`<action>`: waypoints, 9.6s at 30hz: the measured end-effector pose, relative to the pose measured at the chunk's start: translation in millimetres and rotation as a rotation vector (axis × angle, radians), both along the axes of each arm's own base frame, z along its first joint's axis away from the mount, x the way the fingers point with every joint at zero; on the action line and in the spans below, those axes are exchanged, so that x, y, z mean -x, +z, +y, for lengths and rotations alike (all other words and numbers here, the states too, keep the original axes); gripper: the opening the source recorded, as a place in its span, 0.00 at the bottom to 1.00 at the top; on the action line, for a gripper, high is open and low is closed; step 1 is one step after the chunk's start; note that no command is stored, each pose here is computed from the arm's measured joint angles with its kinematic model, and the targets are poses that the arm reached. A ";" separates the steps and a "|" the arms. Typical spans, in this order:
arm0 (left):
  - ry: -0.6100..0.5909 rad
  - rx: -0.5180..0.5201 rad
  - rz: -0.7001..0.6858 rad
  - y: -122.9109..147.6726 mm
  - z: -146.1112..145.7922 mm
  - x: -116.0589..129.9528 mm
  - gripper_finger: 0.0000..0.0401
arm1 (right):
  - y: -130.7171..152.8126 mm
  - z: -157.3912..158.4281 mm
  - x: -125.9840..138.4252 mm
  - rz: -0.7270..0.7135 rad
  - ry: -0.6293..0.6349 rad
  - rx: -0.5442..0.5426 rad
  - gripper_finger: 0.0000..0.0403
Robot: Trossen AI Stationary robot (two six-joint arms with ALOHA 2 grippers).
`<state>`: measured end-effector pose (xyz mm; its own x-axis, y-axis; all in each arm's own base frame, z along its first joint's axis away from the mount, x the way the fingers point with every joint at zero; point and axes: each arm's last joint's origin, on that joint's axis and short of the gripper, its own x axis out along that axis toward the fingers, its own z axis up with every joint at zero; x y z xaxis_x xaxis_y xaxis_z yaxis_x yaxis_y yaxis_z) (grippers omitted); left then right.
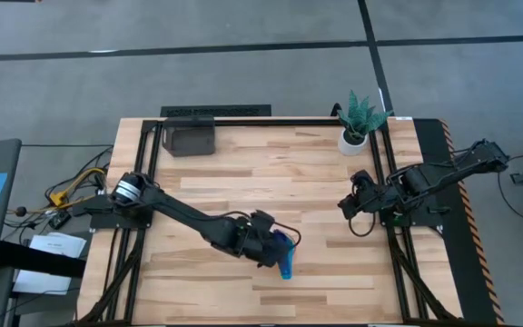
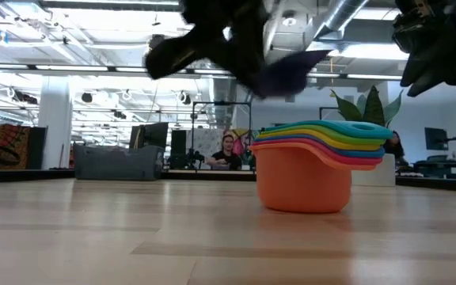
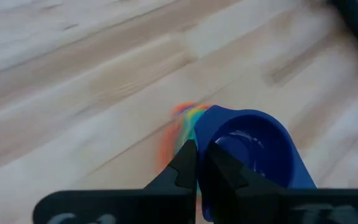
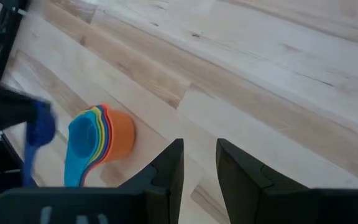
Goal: Nest measuring cups in basket
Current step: Stack the dark blue measuring cup on top of the light blue measuring cup, then adjust the nested measuring cups, then put the stacked measuring cups into the black bin
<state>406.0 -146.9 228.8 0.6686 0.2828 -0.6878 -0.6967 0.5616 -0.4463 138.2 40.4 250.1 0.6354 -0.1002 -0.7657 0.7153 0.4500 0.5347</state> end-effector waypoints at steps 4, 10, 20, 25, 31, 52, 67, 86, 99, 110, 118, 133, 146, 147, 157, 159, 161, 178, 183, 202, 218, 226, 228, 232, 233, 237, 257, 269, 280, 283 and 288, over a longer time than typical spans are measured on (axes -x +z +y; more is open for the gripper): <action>-0.013 0.023 -0.008 -13.9 -4.0 -8.2 0.00 | 0.2 0.3 -0.4 -0.004 0.002 -0.002 0.30; -0.032 0.041 0.016 -22.1 -5.7 -10.3 0.00 | 0.1 3.9 0.6 -0.002 0.028 -0.002 0.30; -0.070 -0.017 0.045 -22.6 1.3 -12.2 0.07 | 0.1 5.6 1.2 -0.002 0.039 -0.002 0.30; -0.078 -0.024 0.049 -22.6 5.3 -13.8 0.08 | 0.2 5.6 1.2 -0.003 0.039 -0.003 0.30; -0.090 -0.037 0.056 -22.7 5.4 -13.7 0.08 | 0.1 5.6 1.2 -0.002 0.039 -0.003 0.30; 0.029 -0.019 -0.094 19.2 2.3 0.4 0.08 | 12.5 11.3 -11.7 -0.166 0.247 0.111 0.30; 0.010 -0.009 -0.006 11.3 -39.3 30.1 0.43 | 0.0 42.5 -54.9 -0.255 0.308 0.041 0.59; -0.193 -0.037 0.176 -12.5 -67.0 65.8 0.53 | -28.9 91.2 -88.6 -0.240 0.135 -0.196 0.61; -0.270 0.061 -0.025 -47.4 -73.0 62.7 0.53 | -44.3 135.2 -115.2 -0.164 0.187 -0.185 0.61; -0.319 0.010 -0.130 -70.4 -62.2 64.5 0.53 | -80.7 157.3 -131.5 -0.170 0.188 -0.224 0.66; -0.344 0.008 -0.149 -72.6 -58.1 62.5 0.53 | -96.7 155.3 -145.2 -0.195 0.160 -0.233 0.67; -0.378 -0.045 -0.176 -69.4 -52.5 56.2 0.53 | -97.8 151.0 -148.0 -0.194 0.194 -0.178 0.67; -0.432 -0.084 -0.247 -61.6 -37.7 41.1 0.53 | -98.0 136.3 -157.9 -0.178 0.155 -0.236 0.67; -0.433 -0.082 -0.246 -61.6 -36.2 40.3 0.53 | -98.1 135.3 -158.5 -0.174 0.158 -0.244 0.67; -0.387 0.058 -0.254 -60.6 -33.7 39.4 0.53 | -89.5 134.4 -154.2 -0.156 0.169 -0.284 0.67; -0.382 0.065 -0.256 -58.4 -33.5 40.1 0.53 | -83.0 134.7 -148.4 -0.141 0.195 -0.261 0.67; -0.373 0.080 -0.264 -56.6 -34.0 40.2 0.53 | -75.1 133.4 -142.0 -0.127 0.216 -0.240 0.67; -0.250 0.193 -0.248 -59.5 -25.2 38.0 0.53 | -90.5 109.4 -140.7 0.085 0.347 -0.116 0.67; -0.278 0.243 -0.215 -59.8 -27.4 38.8 0.53 | -90.2 100.5 -145.3 0.076 0.312 -0.104 0.67; -0.182 0.300 -0.205 -56.6 -25.3 42.2 0.53 | -82.9 83.1 -161.3 -0.031 0.287 -0.101 0.67; -0.065 0.127 -0.067 -0.3 -29.9 31.3 0.53 | -61.4 97.2 -124.6 0.078 0.330 -0.062 0.67; -0.041 0.106 -0.105 8.6 -40.1 18.7 0.53 | -41.9 100.6 -88.6 0.155 0.337 0.023 0.67; -0.041 0.110 -0.092 5.8 -43.4 13.0 0.53 | -38.3 99.0 -77.8 0.194 0.328 0.052 0.67; -0.046 0.105 -0.026 3.0 -50.9 2.9 0.53 | -31.3 93.2 -62.8 0.246 0.326 0.098 0.67; -0.050 0.105 -0.014 4.5 -52.7 0.4 0.53 | -30.9 90.9 -59.5 0.263 0.324 0.107 0.67; -0.036 0.085 0.069 13.9 -56.7 0.0 0.53 | -31.1 86.4 -53.2 0.265 0.322 0.109 0.67; 0.024 0.123 0.151 -16.8 -58.0 -9.3 0.56 | -33.9 82.1 -51.2 0.248 0.321 0.106 0.67; 0.033 0.156 0.165 -35.5 -59.1 -17.3 0.76 | -33.8 82.2 -51.1 0.250 0.333 0.109 0.67; 0.044 0.178 0.144 -35.9 -55.2 -22.3 0.79 | -33.9 82.7 -51.0 0.256 0.360 0.107 0.67; 0.052 0.178 0.144 -35.7 -51.0 -24.2 0.79 | -33.9 82.8 -51.1 0.257 0.371 0.111 0.67; 0.057 0.158 0.153 -35.9 -37.3 -30.0 0.79 | -34.0 83.0 -50.9 0.260 0.384 0.111 0.67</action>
